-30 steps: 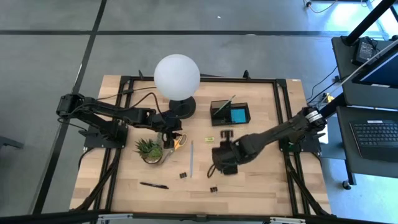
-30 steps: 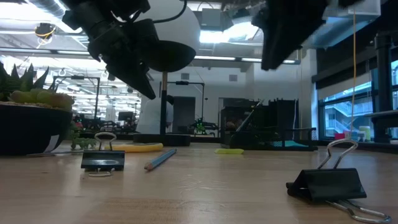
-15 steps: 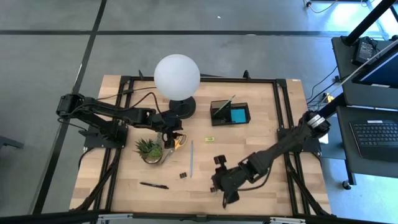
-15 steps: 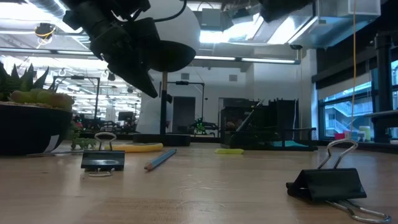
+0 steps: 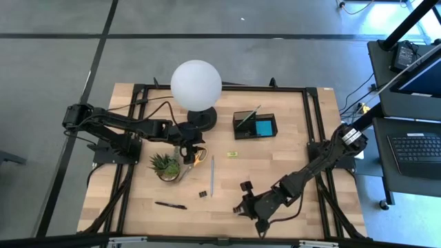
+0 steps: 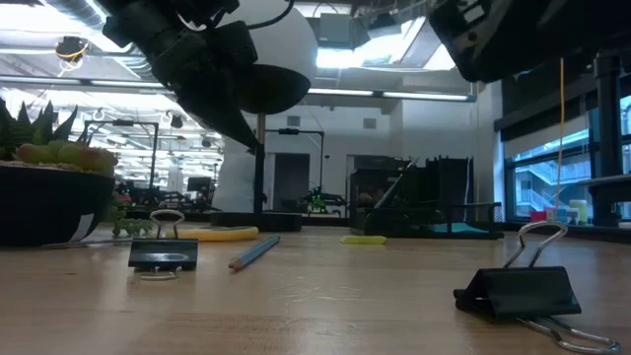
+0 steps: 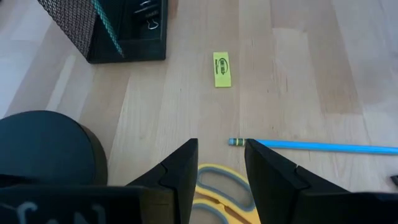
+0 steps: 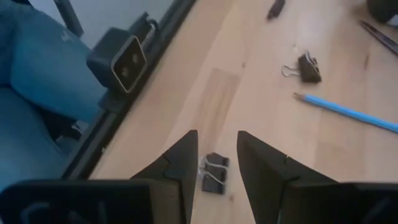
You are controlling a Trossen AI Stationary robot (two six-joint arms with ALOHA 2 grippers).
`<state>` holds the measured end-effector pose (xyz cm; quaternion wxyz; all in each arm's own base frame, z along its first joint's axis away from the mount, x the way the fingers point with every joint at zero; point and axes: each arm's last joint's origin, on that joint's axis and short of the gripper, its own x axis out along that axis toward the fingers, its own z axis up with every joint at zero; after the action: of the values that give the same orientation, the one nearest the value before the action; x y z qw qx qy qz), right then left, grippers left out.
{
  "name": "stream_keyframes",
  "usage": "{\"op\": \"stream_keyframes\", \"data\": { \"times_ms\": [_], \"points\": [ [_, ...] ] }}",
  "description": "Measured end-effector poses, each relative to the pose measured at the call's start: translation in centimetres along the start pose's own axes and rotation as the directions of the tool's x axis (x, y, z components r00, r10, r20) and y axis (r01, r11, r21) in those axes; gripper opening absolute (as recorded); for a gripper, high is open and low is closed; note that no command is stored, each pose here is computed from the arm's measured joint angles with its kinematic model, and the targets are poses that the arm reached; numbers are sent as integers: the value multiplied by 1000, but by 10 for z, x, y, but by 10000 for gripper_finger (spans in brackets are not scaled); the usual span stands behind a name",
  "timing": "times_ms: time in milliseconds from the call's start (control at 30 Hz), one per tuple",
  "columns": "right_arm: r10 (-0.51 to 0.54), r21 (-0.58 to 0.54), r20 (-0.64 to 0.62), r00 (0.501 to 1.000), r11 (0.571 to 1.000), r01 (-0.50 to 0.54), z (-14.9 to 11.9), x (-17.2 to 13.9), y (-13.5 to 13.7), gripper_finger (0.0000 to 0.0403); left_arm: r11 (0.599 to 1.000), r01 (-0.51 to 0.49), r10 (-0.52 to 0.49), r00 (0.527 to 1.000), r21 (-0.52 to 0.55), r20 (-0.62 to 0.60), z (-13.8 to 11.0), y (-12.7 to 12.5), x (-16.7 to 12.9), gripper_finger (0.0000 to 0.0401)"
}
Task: Pick and place office supplies into organizer
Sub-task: Put the right black binder clip into the desk organizer
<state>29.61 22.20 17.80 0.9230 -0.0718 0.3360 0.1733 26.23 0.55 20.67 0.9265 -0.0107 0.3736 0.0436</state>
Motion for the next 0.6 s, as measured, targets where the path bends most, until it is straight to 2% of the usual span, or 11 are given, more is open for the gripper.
{"op": "stream_keyframes", "data": {
  "times_ms": [133,367,600],
  "points": [
    [9,-5,23,1000,1000,-9,-14,12,4,115,1000,0,0,1000,0,0,0,0,0,127],
    [-8,-125,-34,999,992,4,-26,43,9,115,1000,0,0,1000,0,2,0,0,0,127],
    [-65,-132,-79,995,990,54,-31,45,9,114,1000,0,0,1000,-23,2,0,0,0,127]
  ]
}}
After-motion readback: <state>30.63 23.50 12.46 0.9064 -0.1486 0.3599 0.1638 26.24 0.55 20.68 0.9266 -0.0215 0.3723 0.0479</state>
